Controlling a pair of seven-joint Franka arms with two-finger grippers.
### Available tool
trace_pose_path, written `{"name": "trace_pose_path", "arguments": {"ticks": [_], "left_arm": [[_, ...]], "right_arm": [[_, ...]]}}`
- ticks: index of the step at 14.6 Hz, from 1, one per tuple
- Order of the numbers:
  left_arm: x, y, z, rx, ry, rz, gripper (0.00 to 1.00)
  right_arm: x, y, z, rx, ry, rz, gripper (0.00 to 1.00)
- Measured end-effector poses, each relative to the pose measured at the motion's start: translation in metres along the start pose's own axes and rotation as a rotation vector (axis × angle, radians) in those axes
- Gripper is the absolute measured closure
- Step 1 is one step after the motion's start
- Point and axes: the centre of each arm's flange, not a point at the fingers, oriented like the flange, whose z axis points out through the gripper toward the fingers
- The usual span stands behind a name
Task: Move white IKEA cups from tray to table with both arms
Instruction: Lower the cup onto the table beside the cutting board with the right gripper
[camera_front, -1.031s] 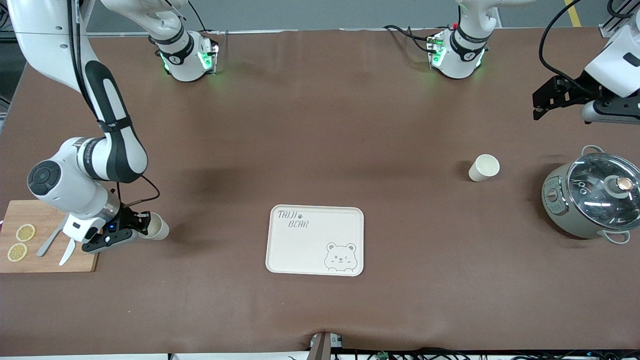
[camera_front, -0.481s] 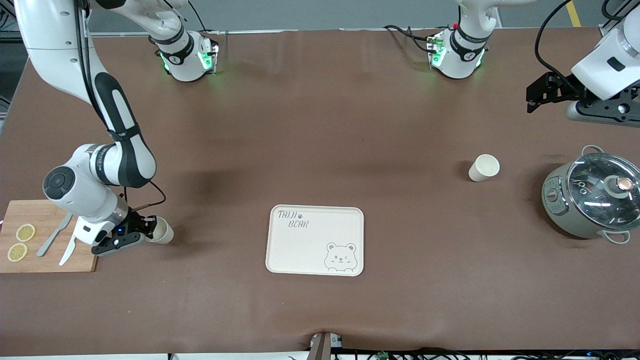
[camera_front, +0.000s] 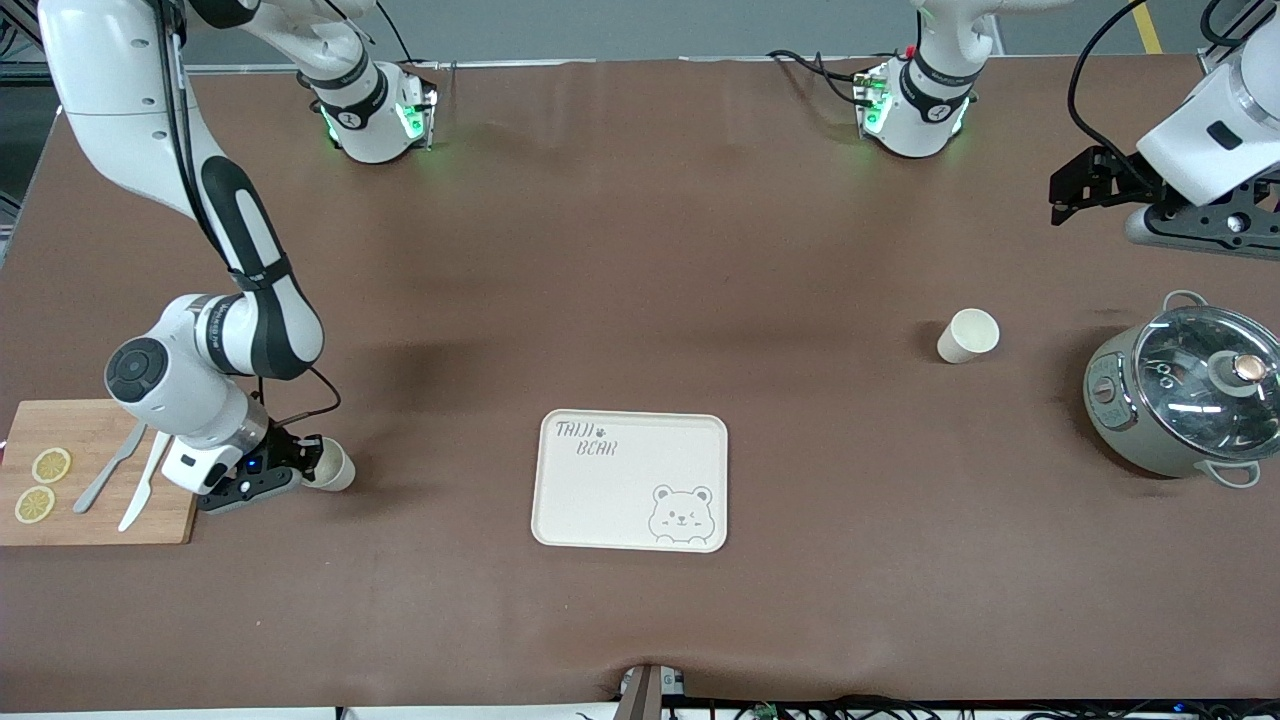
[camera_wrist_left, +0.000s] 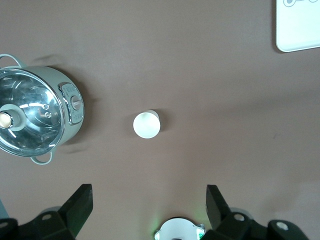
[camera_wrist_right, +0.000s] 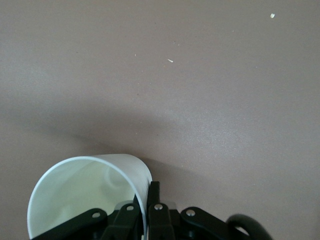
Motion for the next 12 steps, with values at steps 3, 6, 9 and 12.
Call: {"name": "trace_pose_path", "arguments": {"ticks": [3,6,9,12], "left_arm": [[0.002,0.000,-0.003,0.001,0.019,-0.003,0.00],[0.003,0.000,-0.004,0.002,0.036,-0.005,0.00],[0.006,-0.001,-0.007,0.002,0.062,-0.010,0.00],[0.007,-0.003,-0.008,-0.006,0.074,-0.016,0.00]], "right_arm": [[0.001,-0.002,0.000,0.000,0.004,-0.002,0.96],[0.001,-0.002,0.005,-0.003,0.011,-0.003,0.96],[0.000,-0.003,0.010,-0.005,0.012,-0.004,0.95],[0.000,-0.003,0.011,-0.006,0.013,-0.004,0.77]]}}
